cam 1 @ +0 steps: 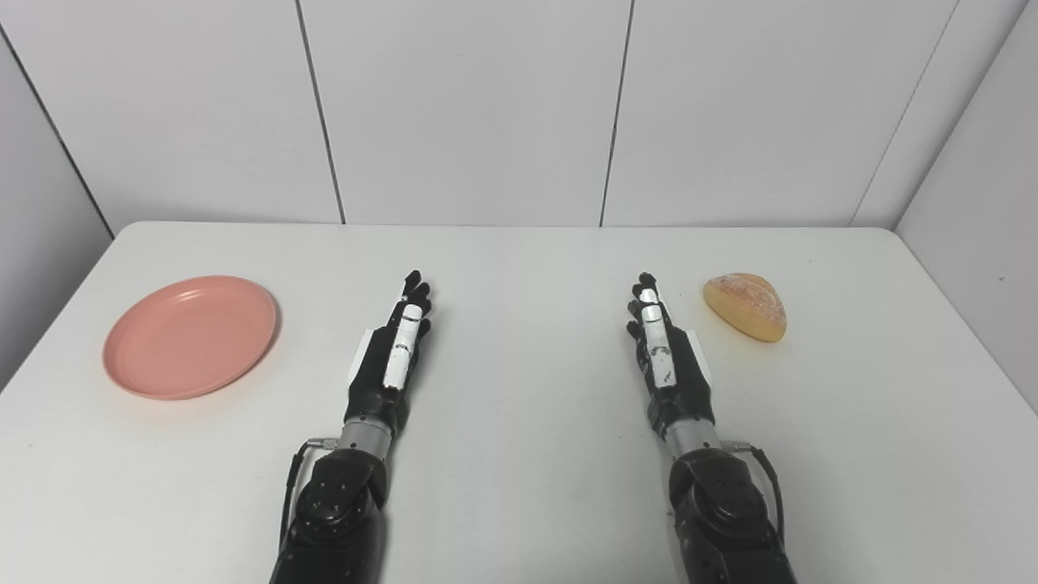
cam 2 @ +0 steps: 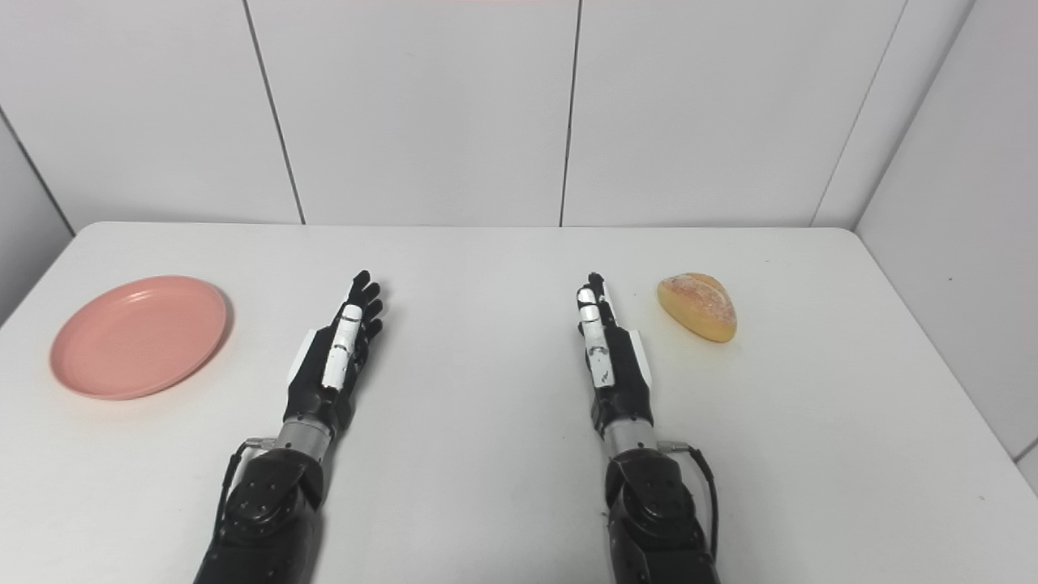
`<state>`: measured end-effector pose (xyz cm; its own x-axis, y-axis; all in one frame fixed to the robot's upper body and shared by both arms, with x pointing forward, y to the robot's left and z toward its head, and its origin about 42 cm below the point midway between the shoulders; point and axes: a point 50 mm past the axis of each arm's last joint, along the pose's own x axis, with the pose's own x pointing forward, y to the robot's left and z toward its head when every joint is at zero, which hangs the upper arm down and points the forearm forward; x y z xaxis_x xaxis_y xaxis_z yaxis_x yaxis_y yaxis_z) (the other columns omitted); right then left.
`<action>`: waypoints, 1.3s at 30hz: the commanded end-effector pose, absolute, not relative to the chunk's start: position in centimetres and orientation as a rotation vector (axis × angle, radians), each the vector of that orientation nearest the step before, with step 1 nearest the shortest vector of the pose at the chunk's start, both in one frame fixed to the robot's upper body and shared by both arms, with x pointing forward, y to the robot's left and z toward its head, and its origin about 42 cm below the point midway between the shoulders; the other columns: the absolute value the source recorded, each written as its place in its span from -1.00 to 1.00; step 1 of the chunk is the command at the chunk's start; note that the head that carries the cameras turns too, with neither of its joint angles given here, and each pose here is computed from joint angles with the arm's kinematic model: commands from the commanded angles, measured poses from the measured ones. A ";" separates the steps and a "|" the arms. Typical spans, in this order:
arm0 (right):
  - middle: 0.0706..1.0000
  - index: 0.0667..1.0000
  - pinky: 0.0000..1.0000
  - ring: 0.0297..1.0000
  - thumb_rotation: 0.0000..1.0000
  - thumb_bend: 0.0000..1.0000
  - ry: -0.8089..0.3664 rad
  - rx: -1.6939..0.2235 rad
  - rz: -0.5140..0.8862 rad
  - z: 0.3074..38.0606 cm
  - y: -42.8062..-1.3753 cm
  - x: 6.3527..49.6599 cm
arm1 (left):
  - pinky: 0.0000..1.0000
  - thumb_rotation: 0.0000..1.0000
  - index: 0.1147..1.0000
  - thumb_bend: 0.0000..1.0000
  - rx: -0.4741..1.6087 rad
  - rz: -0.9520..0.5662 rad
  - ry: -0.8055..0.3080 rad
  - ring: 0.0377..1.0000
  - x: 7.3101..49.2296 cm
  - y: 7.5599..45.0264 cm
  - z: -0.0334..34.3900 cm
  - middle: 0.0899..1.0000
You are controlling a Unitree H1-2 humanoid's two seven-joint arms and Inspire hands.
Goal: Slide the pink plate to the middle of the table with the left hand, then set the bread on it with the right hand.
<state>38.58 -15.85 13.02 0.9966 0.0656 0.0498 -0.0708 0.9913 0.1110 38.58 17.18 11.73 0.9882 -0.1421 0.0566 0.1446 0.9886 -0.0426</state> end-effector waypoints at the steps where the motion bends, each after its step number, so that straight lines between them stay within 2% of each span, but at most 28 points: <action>1: 1.00 1.00 1.00 1.00 0.97 0.35 -0.131 0.122 0.081 15.6 -15.3 39.7 | 1.00 1.00 1.00 -0.08 -0.044 -0.162 -0.099 1.00 39.4 16.8 13.2 1.00; 24: 1.00 1.00 1.00 1.00 0.95 0.34 -0.132 0.127 0.087 15.6 -15.4 39.7 | 1.00 1.00 1.00 -0.09 -0.046 -0.174 -0.101 1.00 39.4 16.7 13.2 1.00; 39: 1.00 1.00 1.00 1.00 0.99 0.34 -0.134 0.118 0.090 15.5 -15.6 39.7 | 1.00 1.00 1.00 -0.08 -0.050 -0.174 -0.101 1.00 39.4 16.7 13.2 1.00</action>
<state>38.59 -15.95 13.03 0.9966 0.0655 0.0506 -0.0708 0.9913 0.1110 38.59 17.11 11.74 0.9872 -0.1489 0.0576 0.1517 0.9873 -0.0479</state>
